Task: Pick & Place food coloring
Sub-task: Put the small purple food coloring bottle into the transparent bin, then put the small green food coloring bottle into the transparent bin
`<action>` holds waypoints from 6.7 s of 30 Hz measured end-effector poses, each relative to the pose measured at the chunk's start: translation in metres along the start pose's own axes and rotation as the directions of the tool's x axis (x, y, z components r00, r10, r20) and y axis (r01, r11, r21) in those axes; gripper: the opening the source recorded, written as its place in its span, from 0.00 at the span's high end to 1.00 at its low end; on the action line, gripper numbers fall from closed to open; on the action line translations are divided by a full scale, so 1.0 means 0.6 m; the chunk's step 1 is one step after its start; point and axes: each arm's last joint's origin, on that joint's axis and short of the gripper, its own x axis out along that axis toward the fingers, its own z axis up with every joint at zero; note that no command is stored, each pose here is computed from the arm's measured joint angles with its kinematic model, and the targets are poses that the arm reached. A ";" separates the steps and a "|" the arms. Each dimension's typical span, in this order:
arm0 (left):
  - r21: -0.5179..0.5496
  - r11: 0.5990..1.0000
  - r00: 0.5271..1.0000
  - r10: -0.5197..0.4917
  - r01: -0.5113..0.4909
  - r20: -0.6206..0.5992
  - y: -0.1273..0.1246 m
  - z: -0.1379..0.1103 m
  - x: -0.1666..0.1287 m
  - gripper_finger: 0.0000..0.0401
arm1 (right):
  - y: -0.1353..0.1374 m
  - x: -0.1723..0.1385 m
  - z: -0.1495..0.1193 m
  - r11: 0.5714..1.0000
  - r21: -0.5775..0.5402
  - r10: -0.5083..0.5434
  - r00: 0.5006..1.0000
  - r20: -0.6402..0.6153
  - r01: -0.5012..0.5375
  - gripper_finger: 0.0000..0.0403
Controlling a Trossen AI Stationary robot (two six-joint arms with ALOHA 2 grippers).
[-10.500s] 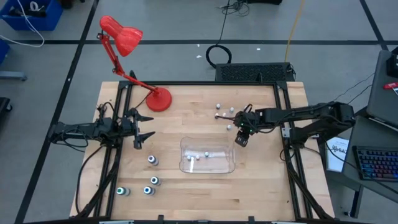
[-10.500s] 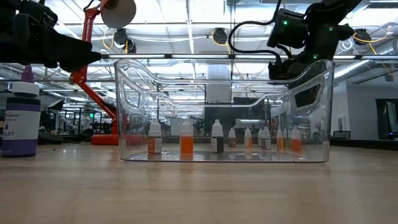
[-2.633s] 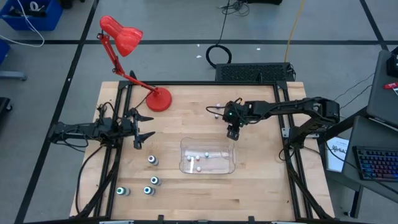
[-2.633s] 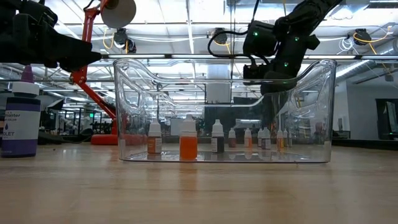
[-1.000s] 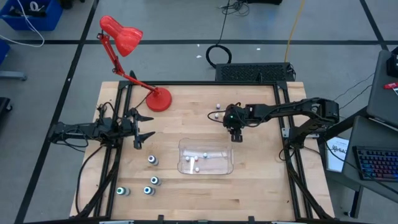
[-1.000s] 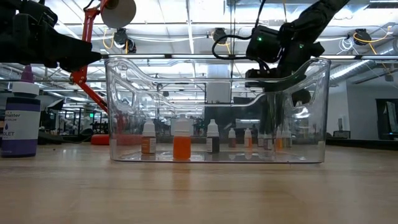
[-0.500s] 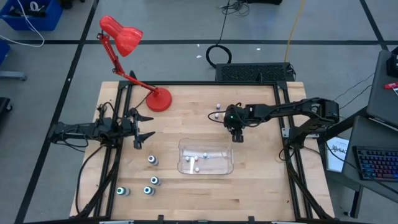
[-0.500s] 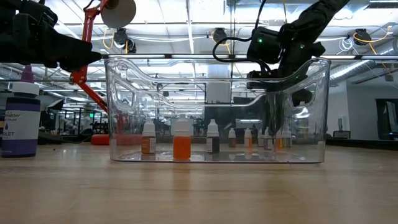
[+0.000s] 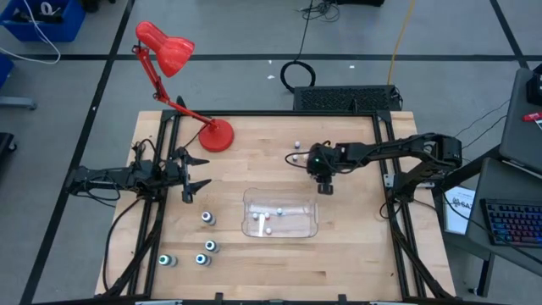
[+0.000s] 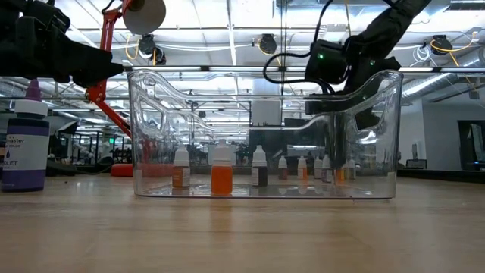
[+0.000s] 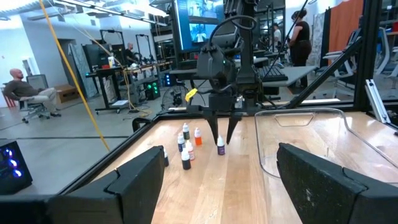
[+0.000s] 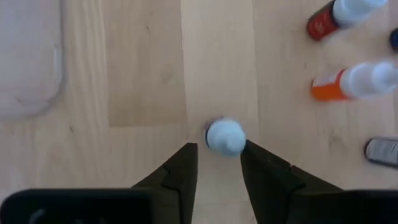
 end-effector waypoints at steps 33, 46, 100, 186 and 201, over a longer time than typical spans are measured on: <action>0.000 1.000 1.000 0.000 0.000 0.000 0.000 0.000 0.000 0.24 | -0.002 0.002 0.003 0.999 0.034 -0.016 0.998 0.056 0.014 0.64; 0.000 1.000 1.000 0.000 0.000 0.000 0.000 0.000 0.000 0.24 | -0.002 0.002 0.004 0.999 0.032 -0.016 0.998 0.059 0.014 0.72; 0.000 1.000 1.000 0.000 0.000 0.000 0.000 0.000 0.000 0.24 | 0.312 -0.023 0.222 0.904 -0.417 0.158 0.981 0.115 -0.097 0.88; 0.000 1.000 1.000 0.000 0.000 0.000 0.000 0.000 0.000 0.24 | 0.262 0.056 0.209 0.886 -0.430 0.234 0.967 0.096 -0.172 0.77; 0.000 1.000 1.000 0.000 0.000 0.000 0.000 0.000 0.000 0.24 | 0.261 0.053 0.209 0.906 -0.382 0.234 0.967 0.097 -0.180 0.62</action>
